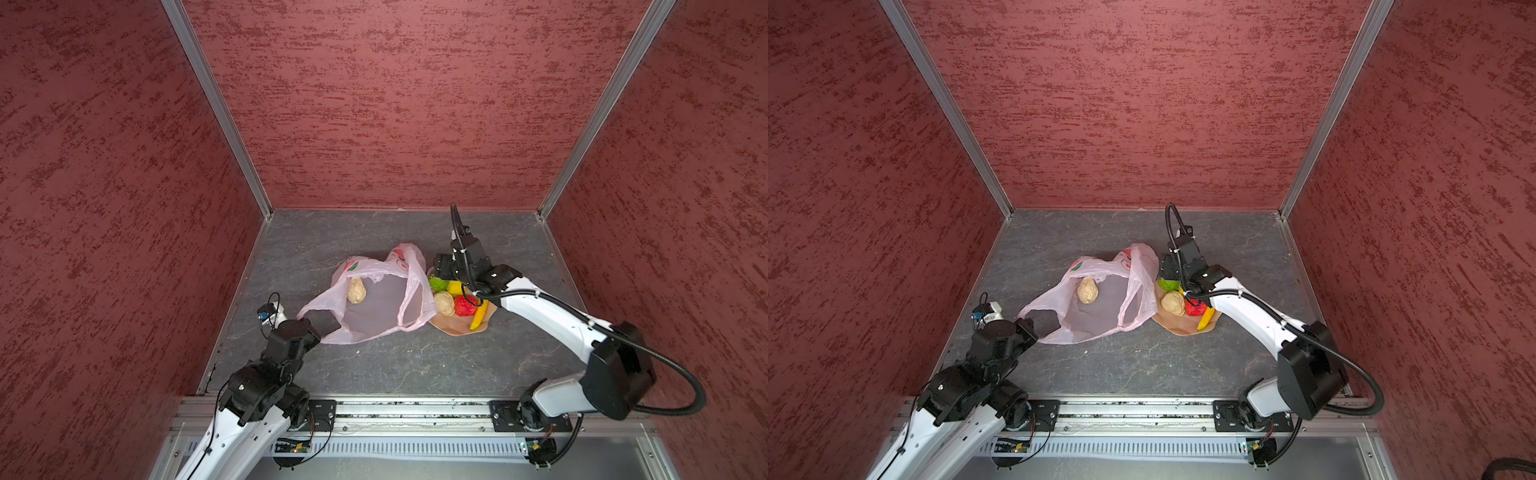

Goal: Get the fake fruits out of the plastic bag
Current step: 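Move the open right gripper back over the bag opening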

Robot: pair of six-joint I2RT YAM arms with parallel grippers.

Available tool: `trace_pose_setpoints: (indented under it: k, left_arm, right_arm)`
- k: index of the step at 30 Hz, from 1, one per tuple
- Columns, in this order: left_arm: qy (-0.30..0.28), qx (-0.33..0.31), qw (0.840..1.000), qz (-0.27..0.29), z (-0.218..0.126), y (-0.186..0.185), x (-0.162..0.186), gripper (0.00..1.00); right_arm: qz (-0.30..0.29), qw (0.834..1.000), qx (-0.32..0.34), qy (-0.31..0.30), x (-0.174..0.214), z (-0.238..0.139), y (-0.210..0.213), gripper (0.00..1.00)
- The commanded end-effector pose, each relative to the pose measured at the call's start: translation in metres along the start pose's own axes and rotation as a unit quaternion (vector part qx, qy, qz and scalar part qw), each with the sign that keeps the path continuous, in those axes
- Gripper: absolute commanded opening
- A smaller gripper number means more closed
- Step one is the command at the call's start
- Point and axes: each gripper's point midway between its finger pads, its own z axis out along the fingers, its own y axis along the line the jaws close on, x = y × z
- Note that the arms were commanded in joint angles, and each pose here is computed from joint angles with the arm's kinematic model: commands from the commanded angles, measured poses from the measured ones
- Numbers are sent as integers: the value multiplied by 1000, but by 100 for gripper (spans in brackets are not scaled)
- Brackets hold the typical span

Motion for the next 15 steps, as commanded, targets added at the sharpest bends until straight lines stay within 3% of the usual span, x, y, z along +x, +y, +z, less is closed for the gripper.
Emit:
trace_pose_setpoints:
  k: [1,7,12,15]
  left_arm:
    - [-16,4,1000,4,-7,-2,-9,8]
    - [-15,6,1000,8,-6,-3,-8,8]
    - [-11,14,1000,7,-5,-8,-8,8]
    - [-8,17,1000,9,-6,-13,-11,8]
  right_arm:
    - [-9,997,-48,-59,-41,-58,20,73]
    - [-60,989,-117,-65,-44,-109,67,61]
    - [-159,973,-162,-40,-18,-112,128,36]
    - [-199,958,-204,-29,-3,-114,163,28]
